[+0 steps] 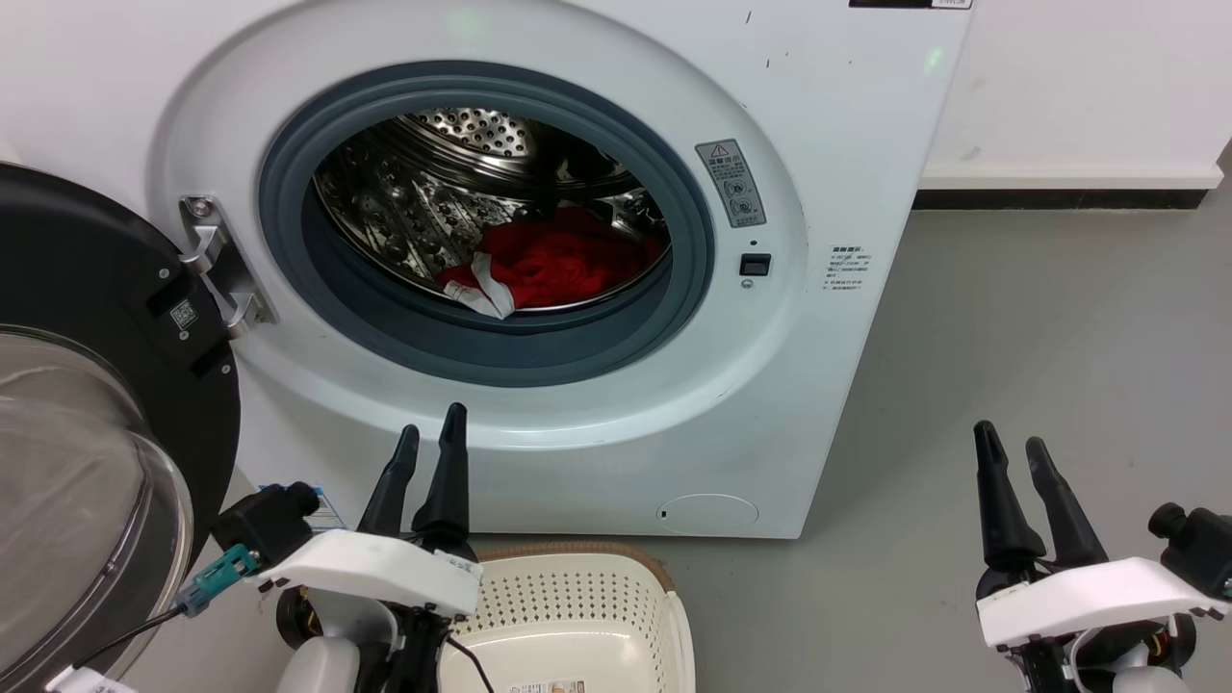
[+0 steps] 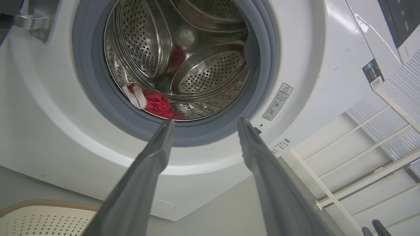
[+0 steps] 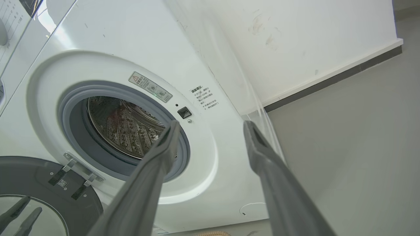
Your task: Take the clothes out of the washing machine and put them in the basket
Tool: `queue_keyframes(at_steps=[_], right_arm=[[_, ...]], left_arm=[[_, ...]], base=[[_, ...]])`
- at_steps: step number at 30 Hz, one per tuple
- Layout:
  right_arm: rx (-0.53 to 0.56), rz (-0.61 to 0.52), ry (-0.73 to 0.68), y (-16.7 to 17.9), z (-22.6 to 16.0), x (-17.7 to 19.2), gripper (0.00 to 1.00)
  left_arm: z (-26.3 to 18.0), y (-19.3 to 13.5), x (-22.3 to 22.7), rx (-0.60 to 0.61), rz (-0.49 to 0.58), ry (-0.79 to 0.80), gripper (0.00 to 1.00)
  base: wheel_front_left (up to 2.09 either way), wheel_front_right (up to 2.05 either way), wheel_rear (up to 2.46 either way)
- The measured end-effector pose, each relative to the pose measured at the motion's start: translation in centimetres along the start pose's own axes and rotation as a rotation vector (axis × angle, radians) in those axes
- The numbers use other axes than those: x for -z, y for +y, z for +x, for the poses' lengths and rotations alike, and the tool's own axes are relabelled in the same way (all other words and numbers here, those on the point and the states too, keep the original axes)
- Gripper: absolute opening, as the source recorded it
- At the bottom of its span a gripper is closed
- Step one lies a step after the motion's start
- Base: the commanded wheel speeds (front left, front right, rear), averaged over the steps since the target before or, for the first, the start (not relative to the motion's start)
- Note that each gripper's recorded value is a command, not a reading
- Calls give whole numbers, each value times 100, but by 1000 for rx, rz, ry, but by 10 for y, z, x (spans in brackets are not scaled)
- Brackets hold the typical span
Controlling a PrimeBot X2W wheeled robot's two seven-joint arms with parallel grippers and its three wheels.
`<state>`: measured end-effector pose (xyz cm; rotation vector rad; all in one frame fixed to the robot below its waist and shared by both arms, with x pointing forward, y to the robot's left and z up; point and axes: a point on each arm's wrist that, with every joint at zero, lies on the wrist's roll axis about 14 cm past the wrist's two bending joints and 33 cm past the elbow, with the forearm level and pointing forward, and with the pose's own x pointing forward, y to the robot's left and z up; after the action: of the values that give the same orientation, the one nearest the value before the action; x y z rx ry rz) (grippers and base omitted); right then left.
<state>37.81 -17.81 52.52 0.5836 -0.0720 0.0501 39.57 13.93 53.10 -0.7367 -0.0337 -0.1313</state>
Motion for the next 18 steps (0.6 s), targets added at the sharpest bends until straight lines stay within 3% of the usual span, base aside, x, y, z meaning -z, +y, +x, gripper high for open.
queue_keyframes(at_steps=[18], right_arm=[[-20,-245,11,0,-1,6,100]], left_arm=[[2,-12,13,43,219,18,100]], base=[[0,0,0]])
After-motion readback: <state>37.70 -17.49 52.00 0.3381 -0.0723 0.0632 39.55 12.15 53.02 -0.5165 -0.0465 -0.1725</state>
